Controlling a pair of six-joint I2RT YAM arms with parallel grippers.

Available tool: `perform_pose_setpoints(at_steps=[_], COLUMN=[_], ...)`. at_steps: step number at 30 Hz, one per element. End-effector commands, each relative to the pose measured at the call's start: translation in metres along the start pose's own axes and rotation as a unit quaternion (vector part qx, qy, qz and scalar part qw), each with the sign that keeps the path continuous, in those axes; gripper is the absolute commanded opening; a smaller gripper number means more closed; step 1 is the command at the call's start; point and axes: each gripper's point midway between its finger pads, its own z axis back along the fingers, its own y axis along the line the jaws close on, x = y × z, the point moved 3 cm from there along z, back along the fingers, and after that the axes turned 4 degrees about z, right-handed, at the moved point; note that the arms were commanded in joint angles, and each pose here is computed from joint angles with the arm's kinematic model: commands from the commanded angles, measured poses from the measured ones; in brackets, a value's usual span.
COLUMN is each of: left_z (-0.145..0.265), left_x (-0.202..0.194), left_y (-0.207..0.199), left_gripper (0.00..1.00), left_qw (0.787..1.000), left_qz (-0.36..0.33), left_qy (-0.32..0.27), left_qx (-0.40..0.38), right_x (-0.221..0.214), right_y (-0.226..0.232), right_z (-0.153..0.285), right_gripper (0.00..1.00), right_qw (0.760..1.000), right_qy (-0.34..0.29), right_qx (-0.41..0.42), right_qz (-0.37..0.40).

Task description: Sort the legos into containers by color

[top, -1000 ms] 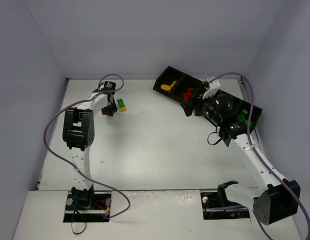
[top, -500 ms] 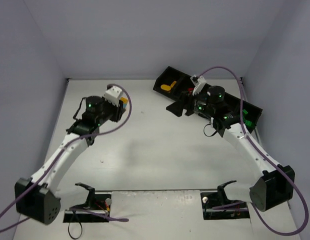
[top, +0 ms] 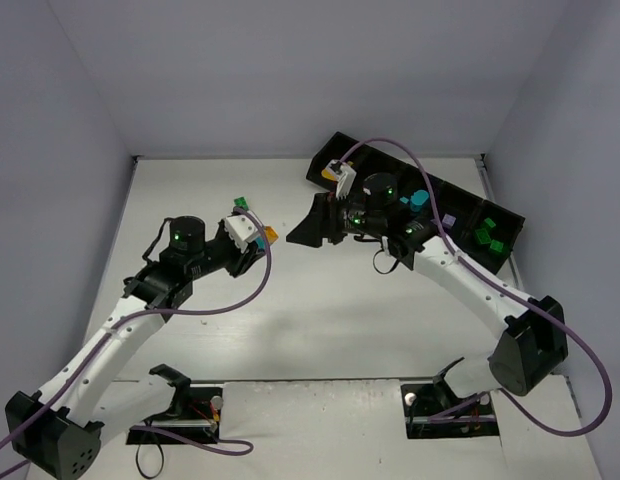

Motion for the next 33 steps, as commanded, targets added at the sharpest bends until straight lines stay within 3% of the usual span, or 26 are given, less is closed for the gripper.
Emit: perform_pose_setpoints(at_steps=[1, 24, 29, 33], left_z=[0.008, 0.007, 0.006, 0.000], left_x=[0.020, 0.014, 0.013, 0.006], left_y=[-0.013, -0.028, -0.027, -0.027], left_gripper=[0.02, 0.02, 0.02, 0.02], left_qw=[0.998, 0.997, 0.997, 0.997], left_qz=[-0.033, -0.050, -0.050, -0.044], left_qy=[-0.035, -0.028, -0.027, -0.016], left_qx=[-0.034, -0.054, -0.054, -0.056], right_x=[0.020, -0.004, -0.007, -0.012], right_y=[0.021, 0.033, 0.035, 0.032], right_z=[-0.007, -0.039, -0.044, -0.047], right_gripper=[0.68, 0.62, 0.56, 0.37], right_qw=[0.999, 0.998, 0.997, 0.997], right_qy=[-0.023, 0.025, 0.033, 0.040], right_qx=[0.031, 0.057, 0.063, 0.062], right_qz=[0.012, -0.002, -0.002, -0.003])
